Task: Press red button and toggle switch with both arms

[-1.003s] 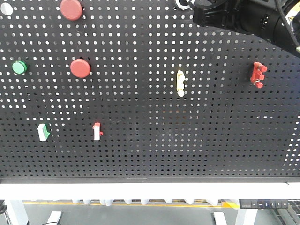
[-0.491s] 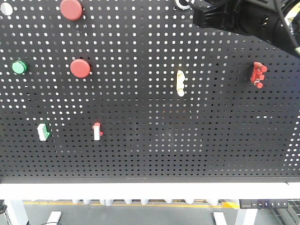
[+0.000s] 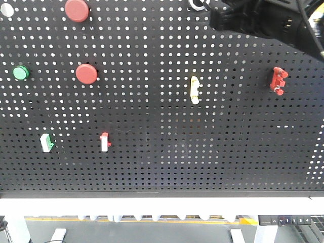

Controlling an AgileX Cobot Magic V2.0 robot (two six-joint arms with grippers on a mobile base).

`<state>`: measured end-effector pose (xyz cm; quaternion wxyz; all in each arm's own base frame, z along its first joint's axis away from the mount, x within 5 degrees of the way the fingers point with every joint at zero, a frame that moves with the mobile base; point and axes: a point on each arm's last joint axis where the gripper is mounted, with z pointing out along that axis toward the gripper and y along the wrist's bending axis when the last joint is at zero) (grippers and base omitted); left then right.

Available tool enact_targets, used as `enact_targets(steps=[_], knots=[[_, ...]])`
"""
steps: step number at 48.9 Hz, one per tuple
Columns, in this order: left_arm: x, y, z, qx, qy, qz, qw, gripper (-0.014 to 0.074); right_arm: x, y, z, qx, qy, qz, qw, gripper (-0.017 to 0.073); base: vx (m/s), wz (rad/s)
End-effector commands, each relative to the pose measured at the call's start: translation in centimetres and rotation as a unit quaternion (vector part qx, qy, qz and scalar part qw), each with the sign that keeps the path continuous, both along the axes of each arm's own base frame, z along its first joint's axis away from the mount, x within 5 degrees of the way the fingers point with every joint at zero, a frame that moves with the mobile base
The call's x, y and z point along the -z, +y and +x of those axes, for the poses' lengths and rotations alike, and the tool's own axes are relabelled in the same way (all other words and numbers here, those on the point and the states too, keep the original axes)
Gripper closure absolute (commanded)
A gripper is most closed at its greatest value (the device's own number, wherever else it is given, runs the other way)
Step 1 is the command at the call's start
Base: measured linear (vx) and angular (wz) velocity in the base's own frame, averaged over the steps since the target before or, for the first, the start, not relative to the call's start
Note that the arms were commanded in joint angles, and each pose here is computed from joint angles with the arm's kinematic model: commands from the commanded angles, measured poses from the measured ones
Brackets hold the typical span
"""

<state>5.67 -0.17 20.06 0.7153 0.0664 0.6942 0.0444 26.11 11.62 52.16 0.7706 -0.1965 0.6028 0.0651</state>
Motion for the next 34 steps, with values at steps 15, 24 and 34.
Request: enact_targets(steps=[15,24,34], knots=[[0.3,-0.1,0.1,0.003,-0.02,-0.01,1.0,0.0591,8.6,-9.7,-11.9,0.114,-0.085,0.071,0.987,0.0559,0.0,0.0],[0.3,-0.1,0.1,0.003,-0.02,-0.01,1.0,0.0591,16.9,-11.4,-18.3,0.171,-0.081,0.07,0.98,0.0559,0.0,0.0],[0.3,-0.1,0.1,0.003,-0.02,-0.01,1.0,0.0591,26.1,-11.5,-20.9,0.17,-0.036,0.078,0.982,0.0559,0.0,0.0]])
